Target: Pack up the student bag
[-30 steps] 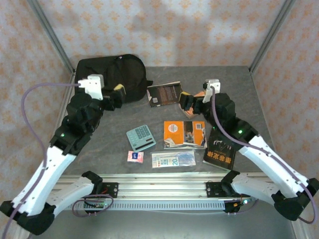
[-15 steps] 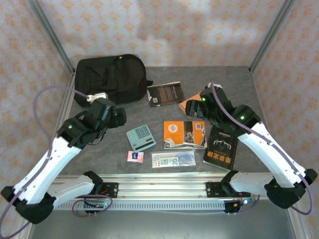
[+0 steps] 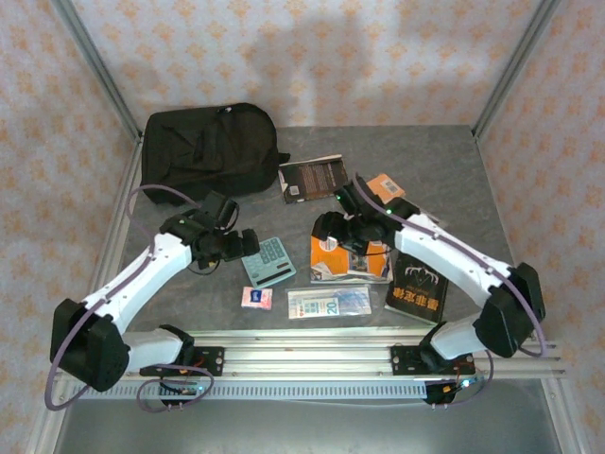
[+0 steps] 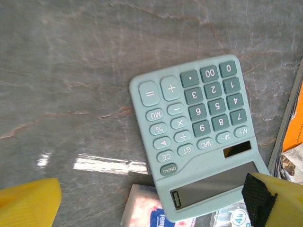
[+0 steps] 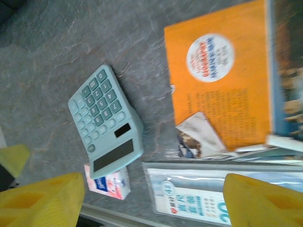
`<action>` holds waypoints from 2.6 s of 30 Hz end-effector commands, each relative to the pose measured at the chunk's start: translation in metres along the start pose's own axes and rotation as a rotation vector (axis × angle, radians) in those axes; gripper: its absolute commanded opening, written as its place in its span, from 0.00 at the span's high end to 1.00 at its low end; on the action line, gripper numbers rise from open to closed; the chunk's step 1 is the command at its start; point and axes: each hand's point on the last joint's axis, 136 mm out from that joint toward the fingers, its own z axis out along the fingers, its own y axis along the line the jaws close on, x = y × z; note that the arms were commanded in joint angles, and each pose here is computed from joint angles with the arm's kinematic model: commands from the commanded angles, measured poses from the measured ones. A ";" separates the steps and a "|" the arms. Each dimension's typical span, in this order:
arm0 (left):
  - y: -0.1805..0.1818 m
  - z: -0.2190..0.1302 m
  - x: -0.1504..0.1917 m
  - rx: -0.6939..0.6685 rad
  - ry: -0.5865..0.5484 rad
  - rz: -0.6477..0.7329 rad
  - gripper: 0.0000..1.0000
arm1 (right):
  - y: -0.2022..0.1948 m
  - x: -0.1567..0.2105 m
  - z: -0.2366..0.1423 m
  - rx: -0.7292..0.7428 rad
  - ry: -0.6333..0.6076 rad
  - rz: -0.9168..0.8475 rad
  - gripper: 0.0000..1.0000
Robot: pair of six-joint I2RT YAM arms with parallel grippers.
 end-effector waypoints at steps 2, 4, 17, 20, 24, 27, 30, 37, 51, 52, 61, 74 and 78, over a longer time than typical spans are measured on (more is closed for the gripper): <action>-0.012 0.018 0.002 0.081 0.030 -0.035 0.00 | 0.025 0.026 0.044 -0.102 0.141 0.075 0.17; -0.011 0.020 0.001 0.075 0.030 -0.040 0.00 | 0.023 0.038 0.069 -0.089 0.207 0.135 0.21; -0.003 0.001 -0.006 0.016 0.002 -0.061 0.00 | 0.030 0.046 0.138 -0.189 0.205 0.403 0.30; -0.003 -0.006 -0.007 0.020 -0.009 -0.066 0.00 | 0.034 0.048 0.143 -0.200 0.216 0.409 0.37; 0.001 -0.010 -0.006 0.002 -0.009 -0.069 0.00 | 0.027 0.051 0.148 -0.175 0.218 0.418 0.50; 0.001 -0.015 -0.006 0.004 -0.015 -0.072 0.00 | 0.019 0.052 0.152 -0.146 0.214 0.428 0.53; 0.002 -0.020 -0.007 -0.002 -0.027 -0.075 0.00 | 0.018 0.051 0.156 -0.141 0.210 0.438 0.57; 0.013 -0.037 -0.023 -0.061 -0.087 -0.079 0.00 | 0.014 0.036 0.158 -0.114 0.193 0.431 0.71; 0.036 -0.047 -0.147 -0.006 -0.301 -0.280 0.00 | -0.017 -0.027 0.129 0.070 0.112 0.250 0.25; 0.032 -0.045 -0.161 -0.006 -0.322 -0.260 0.00 | -0.018 -0.030 0.126 0.089 0.106 0.227 0.23; -0.097 -0.004 -0.248 0.003 -0.364 0.175 0.00 | -0.016 -0.064 0.075 0.104 0.040 0.068 0.18; -0.109 0.109 -0.272 -0.353 -0.383 0.350 0.31 | -0.039 -0.035 0.019 0.061 0.036 0.078 0.24; -0.124 0.100 -0.278 -0.388 -0.440 0.421 0.82 | -0.040 -0.033 0.005 0.062 0.015 0.048 0.36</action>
